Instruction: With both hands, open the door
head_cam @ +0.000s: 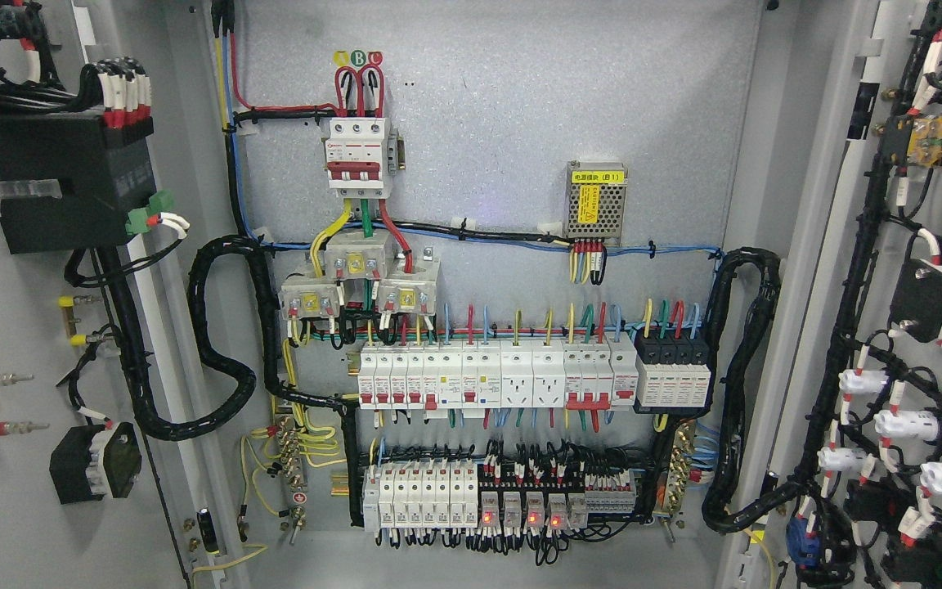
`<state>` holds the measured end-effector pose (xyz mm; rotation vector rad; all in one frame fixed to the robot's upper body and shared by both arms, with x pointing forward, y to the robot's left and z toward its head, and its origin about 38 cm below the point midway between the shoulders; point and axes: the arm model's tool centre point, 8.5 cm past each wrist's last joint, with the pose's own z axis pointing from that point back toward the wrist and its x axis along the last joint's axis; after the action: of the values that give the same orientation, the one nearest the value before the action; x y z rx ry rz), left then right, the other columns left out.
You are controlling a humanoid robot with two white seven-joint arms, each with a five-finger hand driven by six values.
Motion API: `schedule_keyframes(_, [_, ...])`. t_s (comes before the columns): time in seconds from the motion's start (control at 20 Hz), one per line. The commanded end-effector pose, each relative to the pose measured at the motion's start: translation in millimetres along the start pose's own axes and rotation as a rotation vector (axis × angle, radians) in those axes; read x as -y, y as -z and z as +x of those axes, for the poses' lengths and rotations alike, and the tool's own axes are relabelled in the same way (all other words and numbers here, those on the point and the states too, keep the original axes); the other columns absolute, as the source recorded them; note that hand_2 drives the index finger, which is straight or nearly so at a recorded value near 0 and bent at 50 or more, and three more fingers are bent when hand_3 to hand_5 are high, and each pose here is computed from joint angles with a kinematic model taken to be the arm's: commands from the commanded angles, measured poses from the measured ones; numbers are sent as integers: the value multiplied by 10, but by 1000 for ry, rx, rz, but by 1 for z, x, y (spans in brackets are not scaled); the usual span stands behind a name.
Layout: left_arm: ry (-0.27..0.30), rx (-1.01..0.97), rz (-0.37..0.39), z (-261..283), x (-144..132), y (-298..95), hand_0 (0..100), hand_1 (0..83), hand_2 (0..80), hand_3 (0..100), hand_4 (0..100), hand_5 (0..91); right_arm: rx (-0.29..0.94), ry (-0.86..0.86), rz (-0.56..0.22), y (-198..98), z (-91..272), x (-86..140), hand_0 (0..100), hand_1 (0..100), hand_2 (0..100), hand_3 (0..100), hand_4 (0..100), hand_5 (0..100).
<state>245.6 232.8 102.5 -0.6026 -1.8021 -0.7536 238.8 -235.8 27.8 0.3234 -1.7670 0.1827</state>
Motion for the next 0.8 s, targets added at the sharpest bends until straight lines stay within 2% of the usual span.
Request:
schedule_keyframes(0.0, [74, 71, 135, 37, -32, -22, 288, 0, 27, 28, 34, 0, 0, -13, 31, -2, 8, 10, 218, 0, 0, 0, 0, 0])
schedule_keyframes(0.25, [60, 73, 235, 41, -54, -42, 288, 0, 28, 28, 35, 0, -10, -41, 42, -4, 11, 21, 218, 0, 0, 0, 0, 0])
schedule_keyframes(0.55, [43, 51, 279, 38, -56, -59, 288, 0, 28, 28, 34, 0, -15, -52, 48, -7, 14, 29, 218, 0, 0, 0, 0, 0])
schedule_keyframes(0.75, [39, 44, 297, 37, -54, -65, 288, 0, 27, 28, 34, 0, 6, -53, 57, -8, 22, 26, 218, 0, 0, 0, 0, 0])
